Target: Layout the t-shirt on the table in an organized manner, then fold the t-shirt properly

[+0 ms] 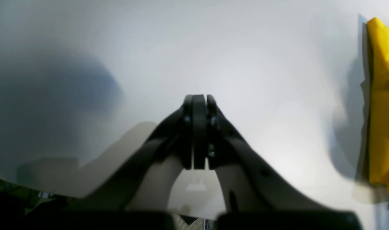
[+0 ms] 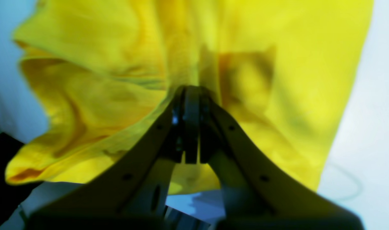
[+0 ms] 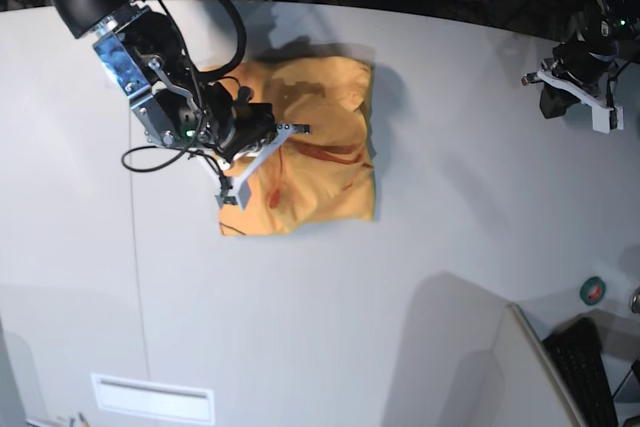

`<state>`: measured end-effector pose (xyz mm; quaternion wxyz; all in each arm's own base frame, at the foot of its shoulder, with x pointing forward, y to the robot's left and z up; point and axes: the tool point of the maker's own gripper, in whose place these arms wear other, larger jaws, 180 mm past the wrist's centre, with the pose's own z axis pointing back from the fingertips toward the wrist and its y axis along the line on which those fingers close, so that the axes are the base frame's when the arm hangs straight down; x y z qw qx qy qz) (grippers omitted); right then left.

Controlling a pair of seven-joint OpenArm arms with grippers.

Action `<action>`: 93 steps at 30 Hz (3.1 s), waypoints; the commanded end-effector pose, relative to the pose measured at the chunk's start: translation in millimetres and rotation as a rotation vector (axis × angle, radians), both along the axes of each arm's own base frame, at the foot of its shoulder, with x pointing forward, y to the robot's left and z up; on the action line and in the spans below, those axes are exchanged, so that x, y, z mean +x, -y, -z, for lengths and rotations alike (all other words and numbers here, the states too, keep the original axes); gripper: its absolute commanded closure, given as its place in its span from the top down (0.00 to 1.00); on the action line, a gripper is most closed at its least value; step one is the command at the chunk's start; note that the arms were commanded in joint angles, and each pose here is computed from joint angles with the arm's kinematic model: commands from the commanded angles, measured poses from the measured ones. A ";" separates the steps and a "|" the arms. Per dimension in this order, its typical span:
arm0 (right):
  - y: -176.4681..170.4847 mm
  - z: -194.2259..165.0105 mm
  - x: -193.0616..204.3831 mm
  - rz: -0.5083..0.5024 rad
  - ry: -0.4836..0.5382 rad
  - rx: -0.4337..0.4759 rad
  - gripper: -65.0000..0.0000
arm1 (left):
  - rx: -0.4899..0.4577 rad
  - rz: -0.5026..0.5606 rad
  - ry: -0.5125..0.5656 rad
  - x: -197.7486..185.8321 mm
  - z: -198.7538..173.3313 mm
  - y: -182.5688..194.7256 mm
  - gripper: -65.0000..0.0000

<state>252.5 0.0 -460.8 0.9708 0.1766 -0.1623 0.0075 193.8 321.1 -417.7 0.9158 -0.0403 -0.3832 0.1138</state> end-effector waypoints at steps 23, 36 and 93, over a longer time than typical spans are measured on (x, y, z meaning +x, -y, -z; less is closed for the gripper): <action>-39.1 -17.4 -0.1 -0.018 -0.005 0.090 0.00 | 0.019 0.002 0.031 4.7 -9.6 -6.3 0.00; 0.0 -14.9 18.8 0.081 0.006 0.057 0.00 | 0.019 0.002 0.033 5.8 -10.1 -6.8 0.00; -27.7 -62.8 52.6 0.115 0.060 0.133 0.00 | 0.021 0.002 0.037 6.9 -11.5 -7.1 0.00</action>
